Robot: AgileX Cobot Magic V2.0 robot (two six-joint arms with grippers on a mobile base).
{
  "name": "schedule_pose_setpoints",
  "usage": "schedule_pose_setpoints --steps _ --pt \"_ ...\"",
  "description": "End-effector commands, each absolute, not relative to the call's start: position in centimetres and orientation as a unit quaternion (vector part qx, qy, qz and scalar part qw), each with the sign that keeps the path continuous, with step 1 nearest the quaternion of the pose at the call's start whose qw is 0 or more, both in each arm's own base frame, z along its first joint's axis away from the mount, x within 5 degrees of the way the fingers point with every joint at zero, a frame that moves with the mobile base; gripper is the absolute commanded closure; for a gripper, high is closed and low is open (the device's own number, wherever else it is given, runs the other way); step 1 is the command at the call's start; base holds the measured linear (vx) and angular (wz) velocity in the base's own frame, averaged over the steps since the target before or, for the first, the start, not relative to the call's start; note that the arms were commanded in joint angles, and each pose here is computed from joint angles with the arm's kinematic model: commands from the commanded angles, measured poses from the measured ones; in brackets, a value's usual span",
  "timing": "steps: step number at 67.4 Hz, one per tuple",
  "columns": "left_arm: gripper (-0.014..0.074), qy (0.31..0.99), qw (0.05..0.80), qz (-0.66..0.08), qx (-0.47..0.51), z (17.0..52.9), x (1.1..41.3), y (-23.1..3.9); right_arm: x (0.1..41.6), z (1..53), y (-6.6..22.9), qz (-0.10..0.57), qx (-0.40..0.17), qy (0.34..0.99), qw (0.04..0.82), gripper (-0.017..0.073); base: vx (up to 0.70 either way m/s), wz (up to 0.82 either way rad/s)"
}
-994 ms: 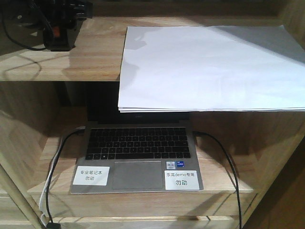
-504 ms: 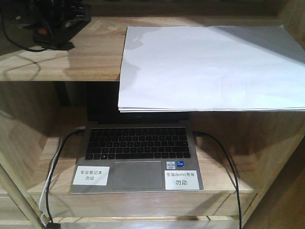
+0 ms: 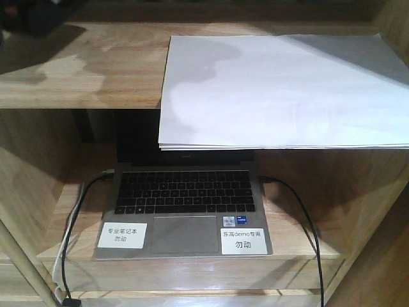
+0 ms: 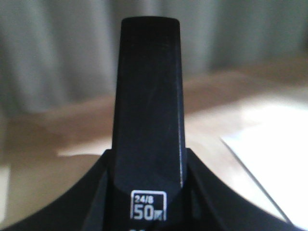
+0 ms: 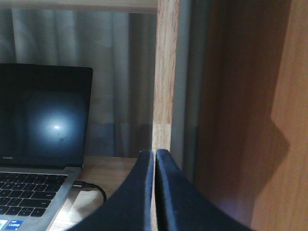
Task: Grab stapler and paper to desk for stapling
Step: 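Close the left gripper on the stapler and lift it off the shelf, then reach the right gripper to the edge of the white paper stack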
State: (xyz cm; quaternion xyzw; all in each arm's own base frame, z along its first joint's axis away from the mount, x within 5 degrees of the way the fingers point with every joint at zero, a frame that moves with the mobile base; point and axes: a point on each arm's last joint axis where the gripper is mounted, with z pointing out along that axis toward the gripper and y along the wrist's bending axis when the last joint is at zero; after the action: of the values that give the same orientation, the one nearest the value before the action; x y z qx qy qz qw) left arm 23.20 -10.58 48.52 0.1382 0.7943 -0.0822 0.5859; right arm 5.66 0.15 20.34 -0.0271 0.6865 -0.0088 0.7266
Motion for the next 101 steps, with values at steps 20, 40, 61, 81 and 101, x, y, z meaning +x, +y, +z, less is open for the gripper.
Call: schedule_pose_setpoints --steps 20,40,61,81,101 --pt "0.06 0.703 0.672 -0.164 0.166 47.2 13.6 -7.5 5.5 20.9 0.1 -0.015 -0.028 0.658 0.752 0.0569 0.0 0.0" --pt "0.06 0.701 0.668 -0.178 0.172 43.1 6.9 -3.7 5.5 20.9 0.1 -0.015 -0.028 0.658 0.752 0.0569 0.0 0.0" --pt "0.06 0.705 0.664 -0.181 0.172 36.7 2.6 -1.0 5.5 20.9 0.1 -0.015 -0.028 0.658 0.752 0.0569 0.0 0.0" --pt "0.06 0.717 0.646 -0.2 0.169 31.7 1.8 -0.8 5.5 20.9 0.1 -0.015 -0.028 0.658 0.752 0.0569 0.0 0.0" --pt "0.06 0.72 0.643 -0.199 0.171 30.9 1.9 -0.9 5.5 20.9 0.1 -0.015 -0.028 0.658 0.752 0.0569 0.0 0.0"
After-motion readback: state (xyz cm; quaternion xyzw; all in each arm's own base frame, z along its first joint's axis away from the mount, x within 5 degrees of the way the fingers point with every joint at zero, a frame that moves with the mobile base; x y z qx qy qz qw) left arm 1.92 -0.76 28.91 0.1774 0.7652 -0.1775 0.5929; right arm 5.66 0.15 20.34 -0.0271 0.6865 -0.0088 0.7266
